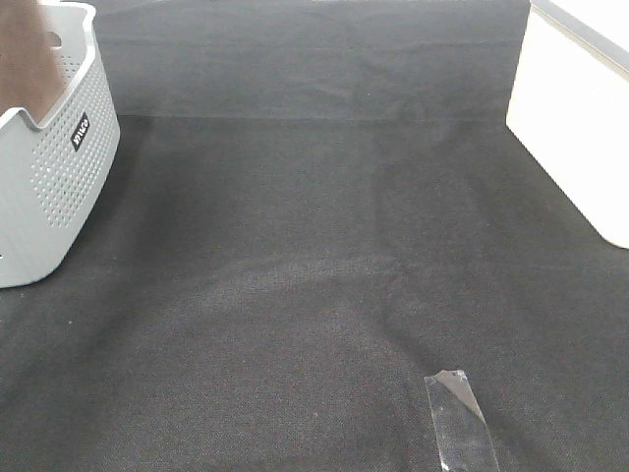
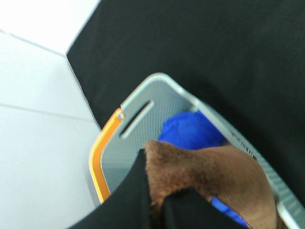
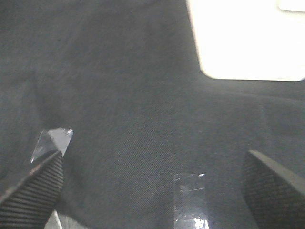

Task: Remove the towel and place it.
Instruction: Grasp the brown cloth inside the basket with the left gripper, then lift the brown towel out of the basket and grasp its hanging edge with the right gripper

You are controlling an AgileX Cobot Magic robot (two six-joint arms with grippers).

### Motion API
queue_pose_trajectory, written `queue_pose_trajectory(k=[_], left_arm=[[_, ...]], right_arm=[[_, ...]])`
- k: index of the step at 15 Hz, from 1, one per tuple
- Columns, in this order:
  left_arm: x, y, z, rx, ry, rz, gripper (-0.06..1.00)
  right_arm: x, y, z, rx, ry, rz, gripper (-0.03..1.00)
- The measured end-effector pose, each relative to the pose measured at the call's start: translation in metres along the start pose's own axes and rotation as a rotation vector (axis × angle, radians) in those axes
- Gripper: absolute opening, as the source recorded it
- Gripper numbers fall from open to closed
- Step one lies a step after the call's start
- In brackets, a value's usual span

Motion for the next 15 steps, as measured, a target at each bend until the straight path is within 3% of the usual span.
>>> queue_pose_trajectory(k=[2, 7, 10, 12, 15], left_arm=[[0.0, -0.024, -0.019, -0.075, -0.007, -0.028, 0.0], [-0.011, -0.039, -0.043, -0.156, -0.036, -0.02, 0.0], [-0.021, -0.05, -0.073, -0.284, -0.087, -0.035, 0.0], [-0.032, -0.059, -0.093, -0.369, -0.14, -0.022, 0.0], [-0.052, -0.056, -0.115, -0.412, -0.176, 0.029, 0.0]], right_arm=[[0.009, 0.008, -0.013, 0.019, -0.062, -0.055, 0.96], [0.029, 0.041, -0.043, 0.017, -0.093, -0.19, 0.96], [0.041, 0.07, -0.061, 0.009, -0.11, -0.271, 0.96], [0.048, 0.092, -0.069, 0.012, -0.128, -0.317, 0.96], [0.056, 0.124, -0.075, 0.024, -0.134, -0.38, 0.96]])
Point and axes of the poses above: a point on each arm's last joint axis where the gripper is mounted, y pointing out along that axis toward the gripper, x along the wrist's bending axis when the last joint is at zero, z = x × y, the point moved 4 cm from there along y, pointing out along that axis toward the gripper, and after that the axes turned 12 degrees about y, right-handed, at the moved point
